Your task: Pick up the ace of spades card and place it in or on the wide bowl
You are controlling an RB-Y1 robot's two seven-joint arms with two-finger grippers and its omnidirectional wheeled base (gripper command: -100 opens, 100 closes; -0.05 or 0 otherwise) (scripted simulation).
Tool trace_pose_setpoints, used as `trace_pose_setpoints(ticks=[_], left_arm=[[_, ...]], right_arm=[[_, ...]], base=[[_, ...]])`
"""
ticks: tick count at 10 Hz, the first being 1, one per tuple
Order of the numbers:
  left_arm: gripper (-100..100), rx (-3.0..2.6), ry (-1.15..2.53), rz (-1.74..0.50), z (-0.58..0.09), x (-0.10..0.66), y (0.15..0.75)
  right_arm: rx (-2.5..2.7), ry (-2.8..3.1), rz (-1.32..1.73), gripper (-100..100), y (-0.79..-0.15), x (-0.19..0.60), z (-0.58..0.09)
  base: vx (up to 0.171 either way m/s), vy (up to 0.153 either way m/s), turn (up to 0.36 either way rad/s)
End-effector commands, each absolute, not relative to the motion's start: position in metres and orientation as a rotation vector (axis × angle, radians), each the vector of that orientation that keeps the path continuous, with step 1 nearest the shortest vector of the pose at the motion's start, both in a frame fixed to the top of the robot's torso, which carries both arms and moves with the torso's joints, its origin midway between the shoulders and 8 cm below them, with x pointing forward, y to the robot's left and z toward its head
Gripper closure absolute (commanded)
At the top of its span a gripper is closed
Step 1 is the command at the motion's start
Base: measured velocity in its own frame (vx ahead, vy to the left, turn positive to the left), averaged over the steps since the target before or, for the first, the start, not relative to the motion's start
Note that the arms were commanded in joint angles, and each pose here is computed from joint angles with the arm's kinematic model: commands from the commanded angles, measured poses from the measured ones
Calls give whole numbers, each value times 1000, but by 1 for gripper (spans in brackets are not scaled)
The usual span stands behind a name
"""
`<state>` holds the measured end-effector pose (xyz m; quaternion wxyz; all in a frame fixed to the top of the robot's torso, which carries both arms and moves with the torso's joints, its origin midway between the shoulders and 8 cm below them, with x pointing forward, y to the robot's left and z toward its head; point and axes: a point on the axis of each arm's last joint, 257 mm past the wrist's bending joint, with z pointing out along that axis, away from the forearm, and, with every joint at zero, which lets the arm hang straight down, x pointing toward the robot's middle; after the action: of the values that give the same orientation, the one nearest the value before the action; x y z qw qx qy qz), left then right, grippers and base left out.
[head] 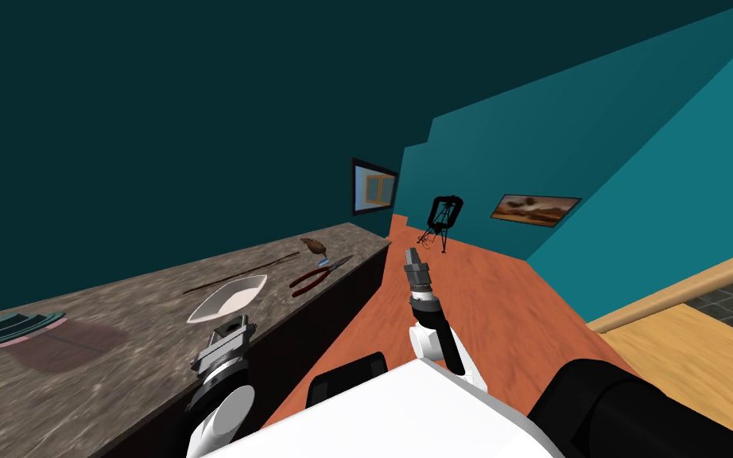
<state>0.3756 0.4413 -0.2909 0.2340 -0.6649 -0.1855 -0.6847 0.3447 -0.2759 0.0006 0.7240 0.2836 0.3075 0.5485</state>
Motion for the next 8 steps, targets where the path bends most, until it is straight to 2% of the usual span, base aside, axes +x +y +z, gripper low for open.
trace_pose_setpoints(ticks=[1, 8], left_arm=[[100, -1804, -520, -1877, -283, 376, 454], [100, -1719, -598, -1866, -251, 379, 500]], right_arm=[[626, 679, 1211, 0, -276, 345, 1], [626, 679, 1210, 0, -276, 345, 1]], base=[[-63, -40, -11], [-65, -39, -9]])
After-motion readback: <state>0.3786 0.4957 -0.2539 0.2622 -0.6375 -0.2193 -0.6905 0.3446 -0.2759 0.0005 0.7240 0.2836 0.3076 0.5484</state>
